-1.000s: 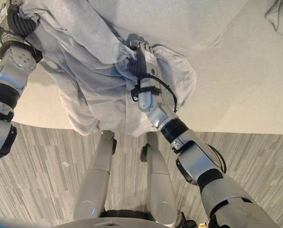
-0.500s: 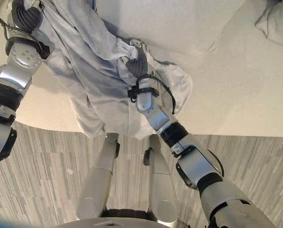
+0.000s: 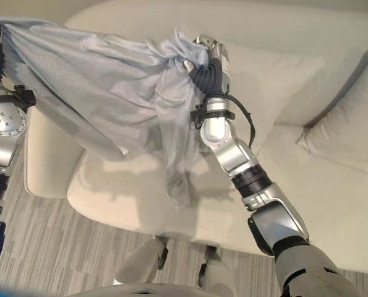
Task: Hang the clothes on the sofa on the clothes rack.
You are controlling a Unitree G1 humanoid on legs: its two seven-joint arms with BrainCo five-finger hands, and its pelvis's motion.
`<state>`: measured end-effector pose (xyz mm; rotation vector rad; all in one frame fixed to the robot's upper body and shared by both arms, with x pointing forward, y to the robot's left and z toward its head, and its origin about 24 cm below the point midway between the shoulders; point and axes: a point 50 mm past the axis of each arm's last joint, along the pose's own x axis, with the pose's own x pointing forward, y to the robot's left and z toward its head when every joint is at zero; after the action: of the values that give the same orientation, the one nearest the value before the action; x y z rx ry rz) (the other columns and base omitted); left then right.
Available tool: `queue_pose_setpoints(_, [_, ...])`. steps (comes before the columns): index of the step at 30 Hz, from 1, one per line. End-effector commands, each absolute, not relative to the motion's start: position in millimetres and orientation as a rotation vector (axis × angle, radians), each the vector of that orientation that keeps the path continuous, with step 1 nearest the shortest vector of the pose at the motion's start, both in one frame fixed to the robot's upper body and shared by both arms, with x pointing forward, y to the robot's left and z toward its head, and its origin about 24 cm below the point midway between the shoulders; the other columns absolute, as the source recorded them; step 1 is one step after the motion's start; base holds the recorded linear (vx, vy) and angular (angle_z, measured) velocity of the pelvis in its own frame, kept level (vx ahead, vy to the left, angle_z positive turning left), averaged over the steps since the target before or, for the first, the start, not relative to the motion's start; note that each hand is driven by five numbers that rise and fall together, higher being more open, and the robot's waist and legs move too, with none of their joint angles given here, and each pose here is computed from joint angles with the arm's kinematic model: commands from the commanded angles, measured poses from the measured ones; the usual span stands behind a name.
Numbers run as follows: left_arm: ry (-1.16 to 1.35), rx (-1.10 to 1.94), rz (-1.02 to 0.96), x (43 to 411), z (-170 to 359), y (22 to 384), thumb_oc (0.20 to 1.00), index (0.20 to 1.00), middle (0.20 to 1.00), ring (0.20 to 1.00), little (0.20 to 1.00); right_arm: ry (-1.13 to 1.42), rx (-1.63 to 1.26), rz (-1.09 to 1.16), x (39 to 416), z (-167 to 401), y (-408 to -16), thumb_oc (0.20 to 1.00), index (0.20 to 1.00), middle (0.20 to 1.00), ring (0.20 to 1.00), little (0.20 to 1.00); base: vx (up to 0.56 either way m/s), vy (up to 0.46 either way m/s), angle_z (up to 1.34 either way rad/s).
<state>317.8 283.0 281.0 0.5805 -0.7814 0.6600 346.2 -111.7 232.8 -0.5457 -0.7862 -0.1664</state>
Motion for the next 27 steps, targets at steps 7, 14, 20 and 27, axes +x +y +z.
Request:
queue_pose_setpoints(7, [-0.794,0.726,0.652,312,301,300,0.2,0.2,0.2,0.2,0.2,-0.777,-0.29,-0.058,341,245,-122,0.2,0.2,0.2,0.2,0.2,0.04,-0.125,0.1])
queue_pose_setpoints(14, [-0.726,0.751,0.598,316,293,303,0.2,0.2,0.2,0.2,0.2,-0.781,-0.362,-0.078,343,262,-155,0.2,0.2,0.2,0.2,0.2,-0.08,-0.188,-0.02])
queue_pose_setpoints(20, [-0.75,0.769,0.558,320,296,290,0.2,0.2,0.2,0.2,0.2,-0.761,-0.381,-0.104,345,262,-166,0.2,0.2,0.2,0.2,0.2,-0.08,0.023,0.1])
queue_pose_setpoints(27, [-0.855,0.709,0.482,325,313,264,0.2,0.2,0.2,0.2,0.2,-0.81,-0.387,-0.141,341,275,-174,0.2,0.2,0.2,0.2,0.2,-0.05,0.305,0.13])
